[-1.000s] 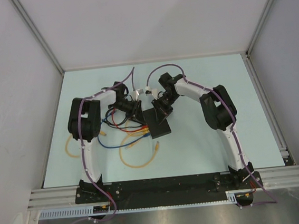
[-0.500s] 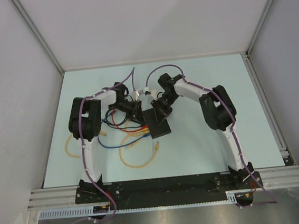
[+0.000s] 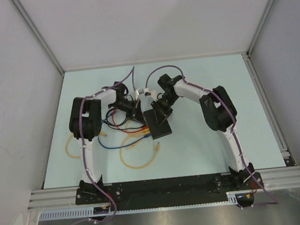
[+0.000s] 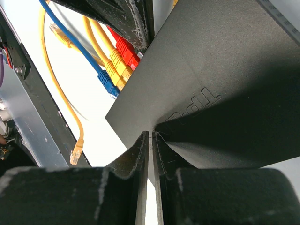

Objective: Pull the plug from the switch port

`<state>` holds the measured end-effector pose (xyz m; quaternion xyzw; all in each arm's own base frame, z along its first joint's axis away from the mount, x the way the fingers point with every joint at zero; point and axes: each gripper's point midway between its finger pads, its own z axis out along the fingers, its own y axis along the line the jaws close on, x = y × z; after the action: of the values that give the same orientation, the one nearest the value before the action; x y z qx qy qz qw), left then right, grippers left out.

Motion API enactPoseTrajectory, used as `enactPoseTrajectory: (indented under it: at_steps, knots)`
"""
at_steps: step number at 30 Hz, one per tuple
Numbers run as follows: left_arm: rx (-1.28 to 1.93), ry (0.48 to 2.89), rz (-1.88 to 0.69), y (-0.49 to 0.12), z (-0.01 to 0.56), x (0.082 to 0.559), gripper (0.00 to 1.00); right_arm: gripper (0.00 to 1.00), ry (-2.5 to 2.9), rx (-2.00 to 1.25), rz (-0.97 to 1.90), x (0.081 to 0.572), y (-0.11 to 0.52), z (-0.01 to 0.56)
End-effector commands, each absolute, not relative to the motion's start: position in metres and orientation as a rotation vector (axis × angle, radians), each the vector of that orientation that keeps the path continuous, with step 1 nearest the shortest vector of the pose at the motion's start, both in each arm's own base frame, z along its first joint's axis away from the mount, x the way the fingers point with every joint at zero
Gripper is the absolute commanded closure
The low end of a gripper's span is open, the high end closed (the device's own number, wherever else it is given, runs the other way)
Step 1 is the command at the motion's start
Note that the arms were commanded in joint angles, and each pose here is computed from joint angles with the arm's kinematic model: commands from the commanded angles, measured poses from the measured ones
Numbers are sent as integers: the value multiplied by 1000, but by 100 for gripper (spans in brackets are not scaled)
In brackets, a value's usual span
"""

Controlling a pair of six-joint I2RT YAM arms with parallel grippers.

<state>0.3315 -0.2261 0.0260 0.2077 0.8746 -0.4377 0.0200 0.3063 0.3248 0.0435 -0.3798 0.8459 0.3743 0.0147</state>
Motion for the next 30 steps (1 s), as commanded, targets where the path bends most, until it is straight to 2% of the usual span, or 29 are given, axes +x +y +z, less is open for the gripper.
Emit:
enactPoseTrajectory:
  at_steps: [1,5,8,11,14,21,30]
  knots:
    - [711,2698,-1338,-229,21,331,98,86,2674,-1250,1011,307,311,19]
    - [710,2708,-1286,-224,20,334,86,86,2671,-1256,1011,306,311,19]
    - [697,2705,-1267,-219,19,338,71,86,2671,-1258,1006,305,310,20]
    - [662,2712,-1291,-215,17,339,60,86,2671,-1262,1004,304,309,20]
    - [652,2698,-1364,-219,17,337,55,86,2677,-1262,1000,303,308,20]
    - [714,2677,-1454,-233,19,327,57,86,2675,-1267,986,302,307,21]
    - [759,2707,-1442,-232,6,316,70,85,2681,-1266,989,302,307,20]
